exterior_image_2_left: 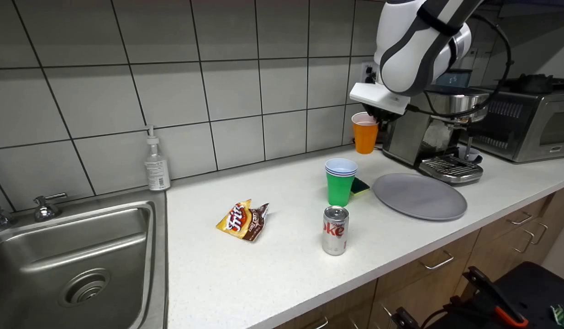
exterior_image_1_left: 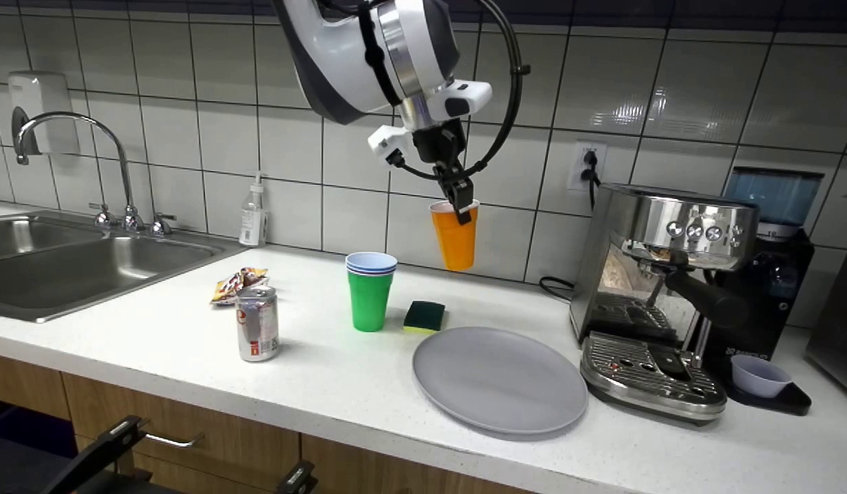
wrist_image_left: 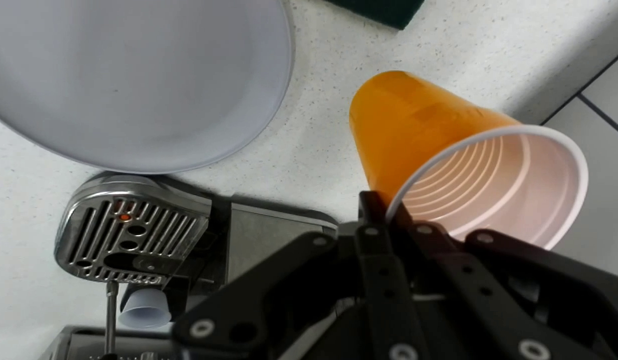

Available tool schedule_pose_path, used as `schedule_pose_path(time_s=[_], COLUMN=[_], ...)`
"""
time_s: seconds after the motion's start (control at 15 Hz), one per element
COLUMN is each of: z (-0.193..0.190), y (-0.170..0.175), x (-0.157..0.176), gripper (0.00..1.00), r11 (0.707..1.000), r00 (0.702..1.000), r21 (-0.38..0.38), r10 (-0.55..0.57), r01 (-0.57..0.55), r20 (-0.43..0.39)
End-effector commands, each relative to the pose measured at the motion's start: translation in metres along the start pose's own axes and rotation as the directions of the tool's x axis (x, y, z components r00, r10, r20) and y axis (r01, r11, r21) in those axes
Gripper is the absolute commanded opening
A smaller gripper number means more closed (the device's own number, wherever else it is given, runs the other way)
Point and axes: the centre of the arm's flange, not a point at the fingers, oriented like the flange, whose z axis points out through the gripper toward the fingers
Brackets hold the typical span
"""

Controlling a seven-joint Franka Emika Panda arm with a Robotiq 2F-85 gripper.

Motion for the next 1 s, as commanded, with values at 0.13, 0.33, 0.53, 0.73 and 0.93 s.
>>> schedule_pose_path(time_s=[0.13, 0.33, 0.53, 0.73, 0.93], z=[-0.044, -0.058, -0.071, -0.084, -0.092], y=[0.007, 0.008, 0.011, 0.014, 0.015], x=[-0.018, -0.025, -0.033, -0.043, -0.054], gripper=[0.01, 0.01, 0.01, 0.01, 0.01], r11=[0.998, 0.995, 0.993, 0.989, 0.986], r00=[1.0, 0.999, 0.999, 0.997, 0.994], r21=[0.07, 0.095, 0.12, 0.145, 0.159], r10=[-0.003, -0.008, -0.02, -0.039, -0.058], r01=[0.001, 0.005, 0.014, 0.029, 0.043], r20=[0.019, 0.034, 0.046, 0.064, 0.092])
